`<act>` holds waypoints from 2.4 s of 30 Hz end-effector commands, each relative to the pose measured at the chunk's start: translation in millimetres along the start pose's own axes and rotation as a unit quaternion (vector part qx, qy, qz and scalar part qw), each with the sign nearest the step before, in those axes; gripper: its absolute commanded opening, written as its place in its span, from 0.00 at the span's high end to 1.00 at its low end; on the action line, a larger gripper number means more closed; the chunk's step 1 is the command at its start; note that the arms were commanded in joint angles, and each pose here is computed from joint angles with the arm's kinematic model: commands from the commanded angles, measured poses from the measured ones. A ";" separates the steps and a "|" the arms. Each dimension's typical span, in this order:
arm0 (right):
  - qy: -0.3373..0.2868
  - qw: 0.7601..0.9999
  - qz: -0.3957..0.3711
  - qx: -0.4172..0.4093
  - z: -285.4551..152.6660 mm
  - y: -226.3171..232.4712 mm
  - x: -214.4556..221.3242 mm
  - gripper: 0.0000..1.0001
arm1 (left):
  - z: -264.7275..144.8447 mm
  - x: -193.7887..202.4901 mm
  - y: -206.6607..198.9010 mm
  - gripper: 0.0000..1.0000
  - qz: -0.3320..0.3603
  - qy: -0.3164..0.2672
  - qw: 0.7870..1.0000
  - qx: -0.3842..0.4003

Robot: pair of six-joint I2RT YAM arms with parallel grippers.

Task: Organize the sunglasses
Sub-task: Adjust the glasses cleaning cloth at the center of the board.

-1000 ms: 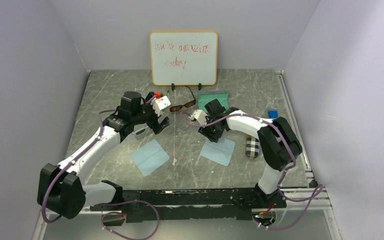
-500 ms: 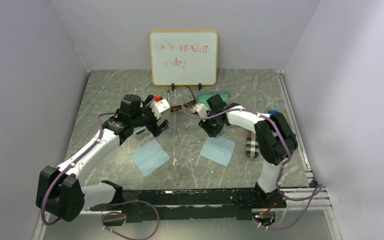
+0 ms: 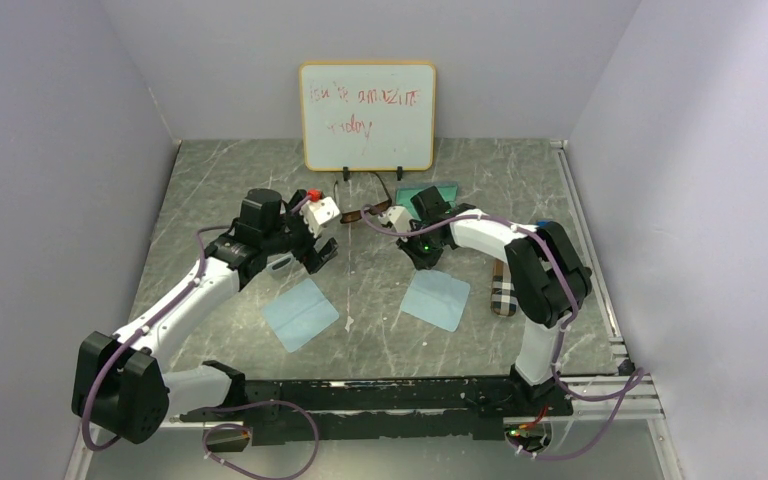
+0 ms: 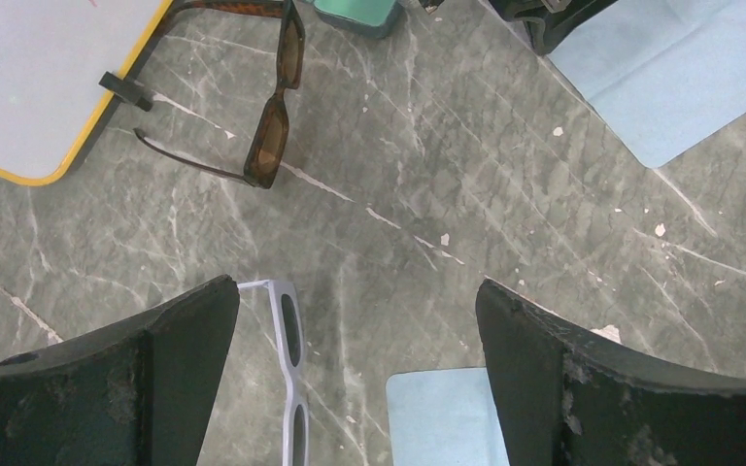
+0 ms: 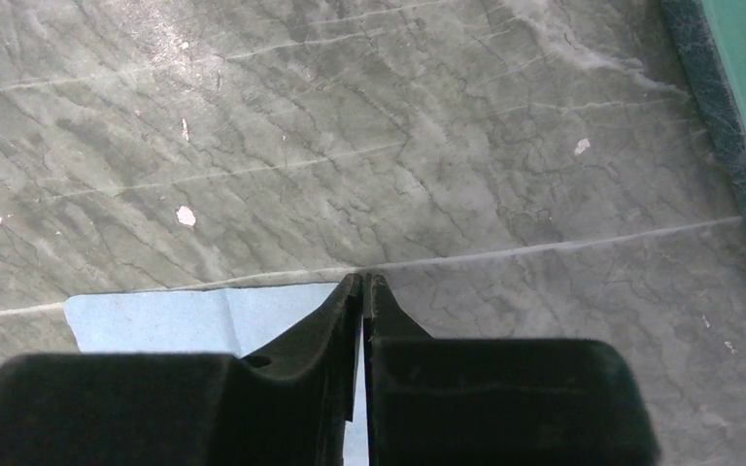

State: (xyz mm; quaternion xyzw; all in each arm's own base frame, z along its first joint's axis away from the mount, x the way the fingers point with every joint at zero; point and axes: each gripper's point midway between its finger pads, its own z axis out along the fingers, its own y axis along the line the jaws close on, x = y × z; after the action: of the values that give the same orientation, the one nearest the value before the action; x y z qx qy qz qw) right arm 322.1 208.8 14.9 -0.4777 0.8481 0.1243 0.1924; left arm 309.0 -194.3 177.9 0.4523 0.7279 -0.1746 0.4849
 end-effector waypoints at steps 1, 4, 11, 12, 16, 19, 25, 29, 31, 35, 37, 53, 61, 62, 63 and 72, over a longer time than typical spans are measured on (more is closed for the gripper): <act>0.010 1.000 -0.001 -0.013 8.0 2.3 4.6 0.92 | 0.4 -8.3 0.4 0.03 0.002 -0.015 1.000 -0.001; -0.002 1.000 -0.013 -0.020 5.3 2.7 -6.5 0.96 | 0.7 -7.8 0.6 0.03 0.003 -0.014 1.000 -0.001; -0.021 0.998 -0.043 -0.031 13.0 -5.6 -36.5 1.00 | -0.9 -6.7 6.5 0.03 0.000 -0.005 1.000 -0.016; -0.025 0.998 -0.049 -0.032 15.1 -6.0 -41.9 1.00 | -1.5 -6.5 8.5 0.03 -0.001 -0.003 1.000 -0.020; -0.046 0.996 -0.073 -0.039 22.1 -6.1 -67.2 1.00 | -6.8 -4.9 20.0 0.03 -0.002 0.004 0.999 -0.048; -0.067 0.993 -0.084 -0.052 26.4 -1.3 -87.0 1.00 | -13.7 -4.4 26.3 0.03 -0.002 0.005 0.998 -0.064; -0.090 0.986 -0.117 -0.075 37.1 19.5 -120.5 1.00 | -27.0 -5.8 34.3 0.03 0.000 0.002 0.997 -0.083; -0.092 0.985 -0.119 -0.080 38.0 24.4 -134.1 0.78 | -25.9 -2.9 32.2 0.03 -0.001 0.004 0.997 -0.076; -0.099 0.986 -0.118 -0.069 25.7 18.6 -140.7 0.64 | -23.9 -0.8 29.5 0.03 0.006 0.005 0.998 -0.067; -0.142 0.984 -0.106 -0.035 -25.8 -4.6 -146.3 0.48 | -16.6 1.5 18.6 0.03 0.021 0.001 0.999 -0.038; -0.165 0.982 -0.093 -0.010 -63.7 -23.2 -140.7 0.47 | -8.5 -1.5 11.6 0.03 0.031 -0.001 0.999 -0.028; -0.244 0.961 -0.068 0.111 -156.1 -37.2 -0.3 0.53 | 89.0 1.5 -104.5 0.14 0.216 0.056 0.974 0.044; -0.280 0.954 -0.027 0.108 -179.9 -43.7 6.6 0.54 | 118.9 22.4 -121.2 0.22 0.247 0.083 0.963 0.061; -0.281 0.954 -0.025 0.105 -180.7 -43.1 7.8 0.54 | 122.9 22.8 -122.2 0.23 0.247 0.081 0.964 0.061; -0.283 0.953 -0.024 0.102 -181.3 -42.8 8.5 0.55 | 125.6 26.2 -118.3 0.23 0.247 0.091 0.964 0.049; -0.290 0.952 -0.017 0.099 -185.3 -45.3 15.2 0.55 | 135.5 41.2 -133.0 0.27 0.245 0.106 0.960 0.086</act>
State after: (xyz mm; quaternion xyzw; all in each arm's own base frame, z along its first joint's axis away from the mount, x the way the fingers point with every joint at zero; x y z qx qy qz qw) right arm 315.1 97.4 156.0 -0.4085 0.7753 0.1588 0.4548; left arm 263.6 -319.1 39.7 0.6705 0.6430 -0.0502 0.3668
